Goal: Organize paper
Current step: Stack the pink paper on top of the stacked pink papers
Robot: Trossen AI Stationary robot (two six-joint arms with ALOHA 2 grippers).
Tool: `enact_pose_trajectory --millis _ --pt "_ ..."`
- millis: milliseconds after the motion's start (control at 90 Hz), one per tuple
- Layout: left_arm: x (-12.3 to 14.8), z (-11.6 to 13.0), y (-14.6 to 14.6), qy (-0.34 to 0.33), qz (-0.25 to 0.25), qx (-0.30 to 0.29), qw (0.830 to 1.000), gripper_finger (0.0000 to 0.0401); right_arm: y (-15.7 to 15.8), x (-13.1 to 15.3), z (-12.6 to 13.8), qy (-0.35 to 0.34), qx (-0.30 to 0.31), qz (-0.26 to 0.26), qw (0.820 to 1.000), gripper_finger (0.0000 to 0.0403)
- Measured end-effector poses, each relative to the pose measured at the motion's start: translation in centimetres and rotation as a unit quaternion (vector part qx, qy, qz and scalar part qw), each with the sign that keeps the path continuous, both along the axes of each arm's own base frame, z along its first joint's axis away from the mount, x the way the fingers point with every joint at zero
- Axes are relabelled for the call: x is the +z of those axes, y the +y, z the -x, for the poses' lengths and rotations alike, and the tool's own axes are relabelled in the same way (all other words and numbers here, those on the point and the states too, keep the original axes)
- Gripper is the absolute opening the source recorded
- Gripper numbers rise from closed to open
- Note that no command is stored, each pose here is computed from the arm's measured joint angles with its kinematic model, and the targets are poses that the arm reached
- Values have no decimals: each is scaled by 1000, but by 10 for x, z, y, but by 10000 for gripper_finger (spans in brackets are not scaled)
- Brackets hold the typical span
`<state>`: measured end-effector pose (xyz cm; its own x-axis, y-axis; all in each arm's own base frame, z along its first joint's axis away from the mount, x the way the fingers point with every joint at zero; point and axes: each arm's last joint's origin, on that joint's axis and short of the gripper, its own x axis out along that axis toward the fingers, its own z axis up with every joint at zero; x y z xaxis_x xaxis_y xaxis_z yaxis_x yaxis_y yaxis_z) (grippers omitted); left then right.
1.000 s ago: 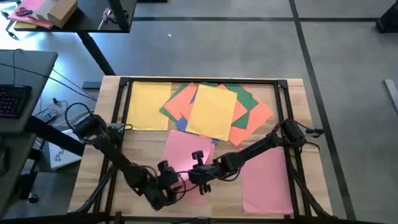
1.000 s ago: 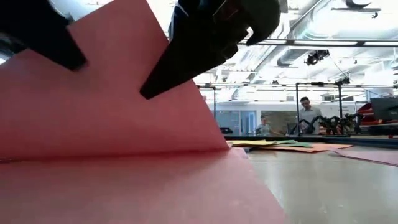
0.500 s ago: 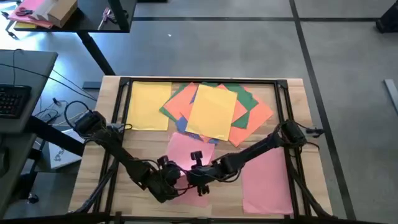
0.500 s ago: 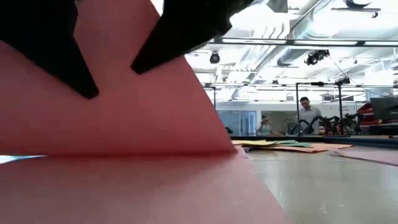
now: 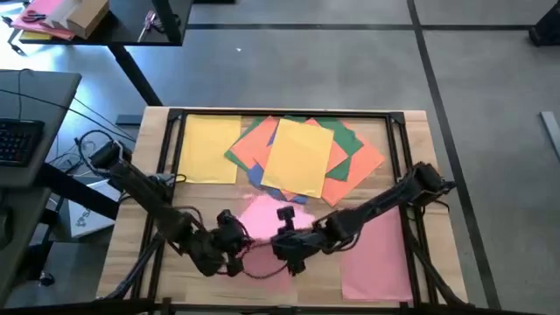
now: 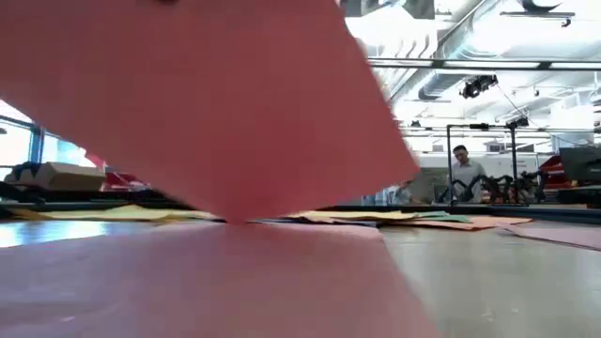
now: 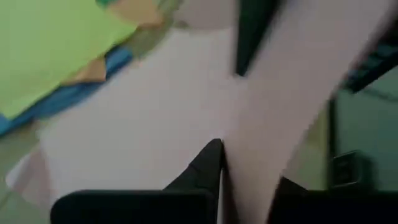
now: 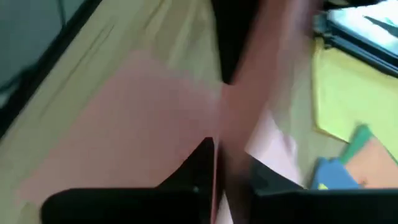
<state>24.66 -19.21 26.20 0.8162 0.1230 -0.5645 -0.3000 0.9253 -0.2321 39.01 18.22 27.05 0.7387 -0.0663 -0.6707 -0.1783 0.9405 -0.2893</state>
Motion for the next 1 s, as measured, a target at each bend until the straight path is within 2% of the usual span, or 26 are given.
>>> enact_pose_trajectory --millis 67,244,333,456,544,622,767,900,1000 --pt "15 5 5 -27 2 2 1000 0 -7 9 3 -7 -16 11 1000 66" --pt "50 20 24 -84 16 13 996 0 -18 34 16 -23 -9 38 999 129" --pt "60 24 33 -98 20 13 995 0 -23 47 19 -39 -4 27 999 140" --pt "70 27 42 -115 24 21 993 0 -30 63 23 -66 -2 -4 998 133" --pt "76 27 47 -127 24 26 991 0 -36 70 25 -71 -15 -53 996 112" --pt "81 27 54 -139 21 29 990 0 -41 76 27 -71 -35 -123 989 82" --pt "86 23 67 -144 9 32 989 0 -54 82 26 -41 -64 -276 958 12" --pt "86 12 80 -131 12 -1 991 0 -66 81 21 -1 -77 -370 926 6" --pt "87 4 87 -134 10 -28 991 4 -76 80 19 17 -95 -399 912 1"
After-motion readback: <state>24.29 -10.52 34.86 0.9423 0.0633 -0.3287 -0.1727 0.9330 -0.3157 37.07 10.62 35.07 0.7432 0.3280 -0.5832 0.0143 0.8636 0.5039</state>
